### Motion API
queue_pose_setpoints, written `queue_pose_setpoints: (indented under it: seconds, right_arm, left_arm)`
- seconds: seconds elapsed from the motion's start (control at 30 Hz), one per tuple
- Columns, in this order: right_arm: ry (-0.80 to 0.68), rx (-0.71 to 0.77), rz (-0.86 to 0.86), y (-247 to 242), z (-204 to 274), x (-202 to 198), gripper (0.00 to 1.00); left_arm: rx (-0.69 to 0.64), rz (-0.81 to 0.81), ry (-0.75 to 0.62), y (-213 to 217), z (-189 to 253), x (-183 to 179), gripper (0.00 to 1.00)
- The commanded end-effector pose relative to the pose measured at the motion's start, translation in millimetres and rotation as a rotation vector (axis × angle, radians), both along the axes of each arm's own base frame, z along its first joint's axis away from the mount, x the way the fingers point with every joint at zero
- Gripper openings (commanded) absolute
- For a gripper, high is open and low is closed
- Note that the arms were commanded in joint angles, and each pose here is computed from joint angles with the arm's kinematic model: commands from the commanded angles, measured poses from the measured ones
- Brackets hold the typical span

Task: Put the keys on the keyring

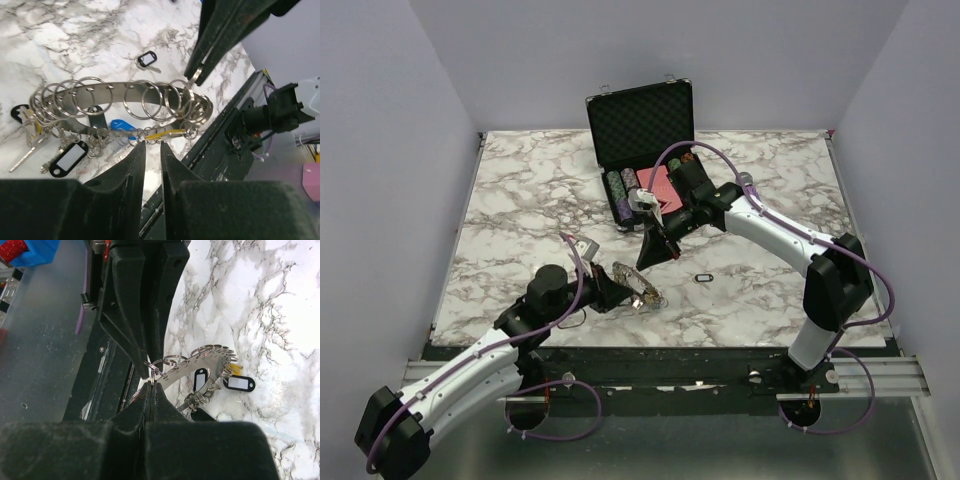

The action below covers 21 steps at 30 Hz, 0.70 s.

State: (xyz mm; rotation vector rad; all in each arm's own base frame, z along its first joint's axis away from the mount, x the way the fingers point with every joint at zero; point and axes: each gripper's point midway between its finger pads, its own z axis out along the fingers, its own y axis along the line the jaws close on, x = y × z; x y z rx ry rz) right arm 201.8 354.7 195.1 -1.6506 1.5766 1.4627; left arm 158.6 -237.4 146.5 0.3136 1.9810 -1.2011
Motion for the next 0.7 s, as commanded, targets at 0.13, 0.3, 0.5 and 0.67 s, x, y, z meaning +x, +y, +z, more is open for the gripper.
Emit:
queue_pose_setpoints:
  seconds: [0.13,0.3,0.5,0.67]
  right_arm:
    - [-0.024,0.084,0.023,3,29,-1,0.00]
    - [-0.021,0.083,0.022,3,29,-1,0.00]
    - [-0.018,0.086,0.020,4,29,0,0.00]
    - [-0.023,0.084,0.017,4,30,0,0.00]
  left_arm:
    - [-0.062,0.220,-0.079,13,32,37,0.26]
    - [-0.157,0.239,-0.098,15,51,35,0.27]
    - [-0.201,0.272,-0.085,17,57,38,0.28]
    - [-0.148,0.386,-0.044,33,42,49,0.29]
